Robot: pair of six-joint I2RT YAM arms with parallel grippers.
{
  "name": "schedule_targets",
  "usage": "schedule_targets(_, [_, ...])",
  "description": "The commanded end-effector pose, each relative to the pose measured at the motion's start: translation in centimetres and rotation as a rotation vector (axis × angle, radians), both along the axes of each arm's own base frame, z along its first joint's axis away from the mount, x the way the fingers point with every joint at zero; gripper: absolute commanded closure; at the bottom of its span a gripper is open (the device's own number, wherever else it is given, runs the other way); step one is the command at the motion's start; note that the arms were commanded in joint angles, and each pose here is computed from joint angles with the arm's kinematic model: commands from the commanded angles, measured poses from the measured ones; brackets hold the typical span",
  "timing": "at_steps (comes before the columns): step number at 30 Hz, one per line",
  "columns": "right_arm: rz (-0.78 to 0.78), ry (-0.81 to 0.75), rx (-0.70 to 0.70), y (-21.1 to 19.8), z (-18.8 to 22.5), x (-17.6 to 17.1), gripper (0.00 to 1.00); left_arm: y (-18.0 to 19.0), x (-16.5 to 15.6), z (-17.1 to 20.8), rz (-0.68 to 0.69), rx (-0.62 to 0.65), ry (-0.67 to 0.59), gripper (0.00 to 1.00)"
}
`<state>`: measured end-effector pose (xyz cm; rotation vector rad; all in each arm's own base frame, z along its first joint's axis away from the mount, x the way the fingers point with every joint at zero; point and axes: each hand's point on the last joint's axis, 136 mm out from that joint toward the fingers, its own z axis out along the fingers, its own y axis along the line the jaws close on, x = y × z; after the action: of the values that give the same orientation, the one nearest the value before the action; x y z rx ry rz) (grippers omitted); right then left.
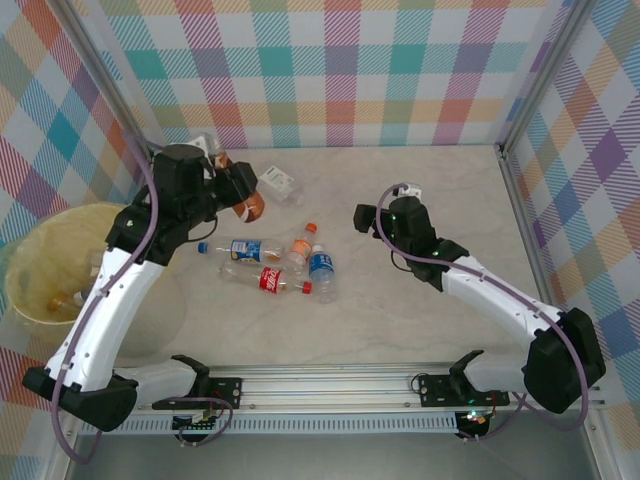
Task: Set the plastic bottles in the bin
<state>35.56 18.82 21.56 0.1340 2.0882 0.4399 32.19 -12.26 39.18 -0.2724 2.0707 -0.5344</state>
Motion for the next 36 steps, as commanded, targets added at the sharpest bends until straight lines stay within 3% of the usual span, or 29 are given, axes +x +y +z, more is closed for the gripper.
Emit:
schedule_targets(1, [0.0,-0.006,0.022,0.4,1.3,0.7,0.0,4.3,-1.9,1.6,0.106,0.176,-0.027,0.45])
schedule_targets(7, [0.008,-0.021,0.047,1.0,1.5,1.4,0.0,10.0,-4.3,3.8,0.31,0.372,-0.053,0.46])
schedule_targets(15, [0.019,0.023,0.041,1.9,0.9,2.1,0.0,16.4,-8.4,5.5,0.579,0.543,-0.079,0.48])
schedule_targets(21, [0.001,0.046,0.074,1.8,1.0,2.1,0.0,20.5,-10.8,5.0,0.768,0.723,-0.011,0.47])
schedule_targets(29, [0.005,0.036,0.063,1.5,1.9,2.3,0.0,26.4,-13.8,0.8,0.974,0.732,0.214,0.46])
schedule_targets(36, [0.018,0.015,0.042,1.5,3.0,2.8,0.0,30.0,-16.1,-3.6,1.073,0.705,0.395,0.46])
